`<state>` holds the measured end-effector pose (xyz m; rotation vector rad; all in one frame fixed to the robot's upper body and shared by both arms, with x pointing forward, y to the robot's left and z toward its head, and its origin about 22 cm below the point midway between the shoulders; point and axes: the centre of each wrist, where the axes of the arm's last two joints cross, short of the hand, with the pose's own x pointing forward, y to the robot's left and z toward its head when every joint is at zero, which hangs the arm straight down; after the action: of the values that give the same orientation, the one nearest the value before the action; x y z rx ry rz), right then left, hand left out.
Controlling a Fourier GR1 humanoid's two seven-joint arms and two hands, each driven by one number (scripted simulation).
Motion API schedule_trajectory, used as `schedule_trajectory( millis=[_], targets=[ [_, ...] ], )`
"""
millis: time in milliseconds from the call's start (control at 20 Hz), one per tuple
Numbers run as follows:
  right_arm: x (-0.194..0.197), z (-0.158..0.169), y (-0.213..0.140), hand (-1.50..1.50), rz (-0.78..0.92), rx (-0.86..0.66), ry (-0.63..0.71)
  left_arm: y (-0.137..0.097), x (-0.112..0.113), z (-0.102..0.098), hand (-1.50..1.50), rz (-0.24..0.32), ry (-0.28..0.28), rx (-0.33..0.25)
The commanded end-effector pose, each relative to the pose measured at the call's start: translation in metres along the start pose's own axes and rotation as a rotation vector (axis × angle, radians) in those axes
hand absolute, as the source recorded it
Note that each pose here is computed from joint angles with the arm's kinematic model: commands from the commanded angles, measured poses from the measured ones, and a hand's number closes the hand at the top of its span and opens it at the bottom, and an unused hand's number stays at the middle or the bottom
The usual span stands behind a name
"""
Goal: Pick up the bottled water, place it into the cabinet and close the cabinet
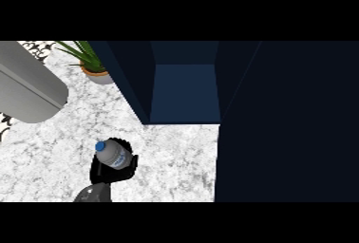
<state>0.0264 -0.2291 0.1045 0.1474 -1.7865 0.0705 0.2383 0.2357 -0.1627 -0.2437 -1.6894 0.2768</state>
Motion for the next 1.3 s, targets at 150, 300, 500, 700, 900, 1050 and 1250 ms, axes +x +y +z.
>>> schedule_trajectory(
  millis=[150, 300, 500, 700, 900, 1050, 1250],
  targets=[
    [0.026, 0.002, 0.001, -1.5, -0.012, 0.0, -0.023, -0.033, 0.01, -0.02, 1.5, 0.059, 0.013, -0.038],
    [0.019, -0.005, 0.001, -1.5, -0.021, 0.008, -0.034, -0.062, 0.015, -0.035, 1.5, 0.077, 0.044, -0.065],
    [0.02, -0.008, -0.003, -1.5, -0.027, -0.012, -0.041, -0.091, 0.043, -0.051, 1.5, 0.07, 0.027, -0.1],
    [0.01, -0.002, -0.006, -1.5, -0.038, -0.007, -0.024, -0.127, 0.063, -0.073, 1.5, -0.077, -0.063, -0.104],
    [0.0, -0.009, -0.006, -1.5, -0.028, 0.003, -0.032, -0.163, 0.084, -0.105, 1.5, -0.101, -0.049, -0.119],
    [0.012, 0.0, -0.008, -1.5, -0.023, -0.024, -0.056, -0.188, 0.087, -0.098, 1.5, -0.126, -0.053, -0.1],
    [0.01, -0.011, -0.013, -1.5, -0.017, -0.015, -0.051, -0.21, 0.104, -0.135, 1.5, -0.209, -0.045, -0.098]
  ],
)
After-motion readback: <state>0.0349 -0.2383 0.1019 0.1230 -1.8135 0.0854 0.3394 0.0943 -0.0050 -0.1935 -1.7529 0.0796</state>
